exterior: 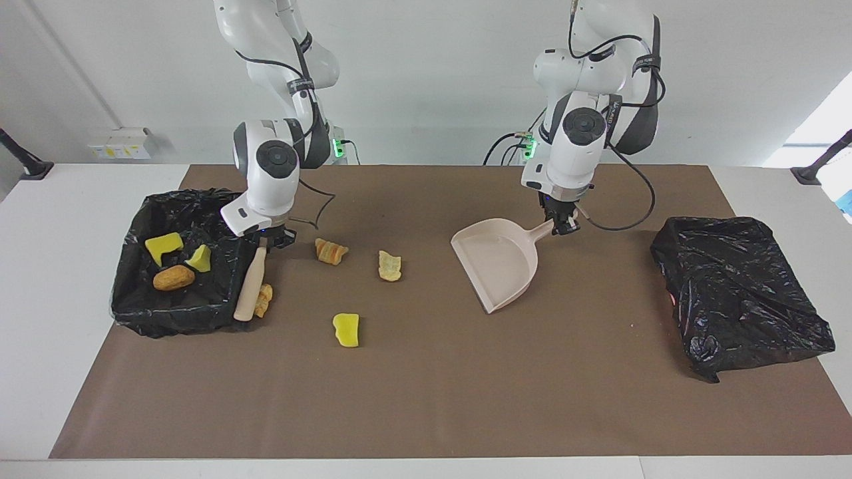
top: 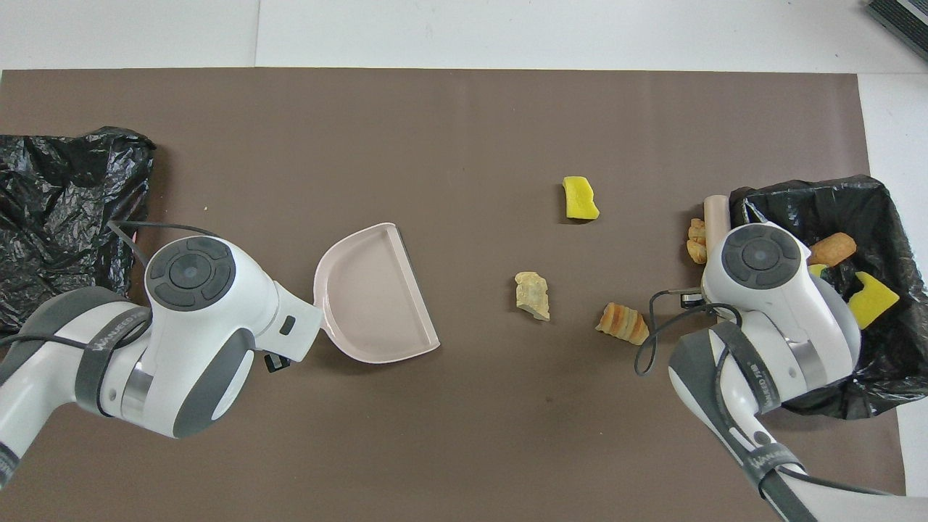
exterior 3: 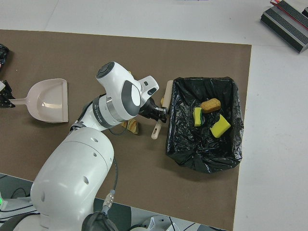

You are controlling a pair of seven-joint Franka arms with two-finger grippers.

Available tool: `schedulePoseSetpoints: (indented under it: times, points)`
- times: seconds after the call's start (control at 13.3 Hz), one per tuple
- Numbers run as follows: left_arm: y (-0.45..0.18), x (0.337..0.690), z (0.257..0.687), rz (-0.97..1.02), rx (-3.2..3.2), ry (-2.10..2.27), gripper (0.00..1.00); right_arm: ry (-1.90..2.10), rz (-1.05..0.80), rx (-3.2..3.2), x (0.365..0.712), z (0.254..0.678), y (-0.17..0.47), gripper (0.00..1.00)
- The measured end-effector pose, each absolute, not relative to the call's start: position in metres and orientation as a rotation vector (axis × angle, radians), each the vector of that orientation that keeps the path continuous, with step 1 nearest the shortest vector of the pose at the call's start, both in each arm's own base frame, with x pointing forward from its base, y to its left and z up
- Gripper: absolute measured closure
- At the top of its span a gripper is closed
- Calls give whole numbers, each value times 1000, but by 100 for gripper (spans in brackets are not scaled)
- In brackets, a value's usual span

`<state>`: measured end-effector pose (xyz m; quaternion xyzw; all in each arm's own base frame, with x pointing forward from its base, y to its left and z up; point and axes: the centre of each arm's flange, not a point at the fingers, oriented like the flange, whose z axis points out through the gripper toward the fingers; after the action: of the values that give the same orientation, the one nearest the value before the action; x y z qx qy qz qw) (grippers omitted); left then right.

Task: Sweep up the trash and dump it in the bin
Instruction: 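Sweep the crumbs with the right gripper's brush toward the dustpan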

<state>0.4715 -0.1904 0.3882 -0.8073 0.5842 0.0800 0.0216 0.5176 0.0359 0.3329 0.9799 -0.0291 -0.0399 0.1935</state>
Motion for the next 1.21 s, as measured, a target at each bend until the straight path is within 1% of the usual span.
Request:
schedulePoseSetpoints:
  times: [0.23, 0.45, 0.6, 0.75, 0.9, 0.98, 1.21]
  points:
    - [-190, 471, 388, 248, -2503, 1810, 68, -58, -149, 2820, 514, 330, 61, 74]
    - [-190, 471, 388, 248, -2503, 1809, 68, -6, -211, 2905, 504, 332, 109, 74]
    - [-190, 471, 388, 245, -2503, 1809, 68, 66, -256, 2918, 496, 344, 153, 74]
    - [-192, 473, 387, 202, -2503, 1810, 68, 103, -272, 2913, 499, 372, 176, 74]
    - [-194, 470, 379, 168, -2503, 1812, 68, 132, -264, 2918, 511, 401, 169, 74]
    - [-195, 469, 376, 165, -2504, 1810, 68, 150, -274, 2919, 513, 407, 156, 74]
    - [-201, 467, 376, 156, -2502, 1813, 68, 111, -327, 2926, 507, 397, 97, 74]
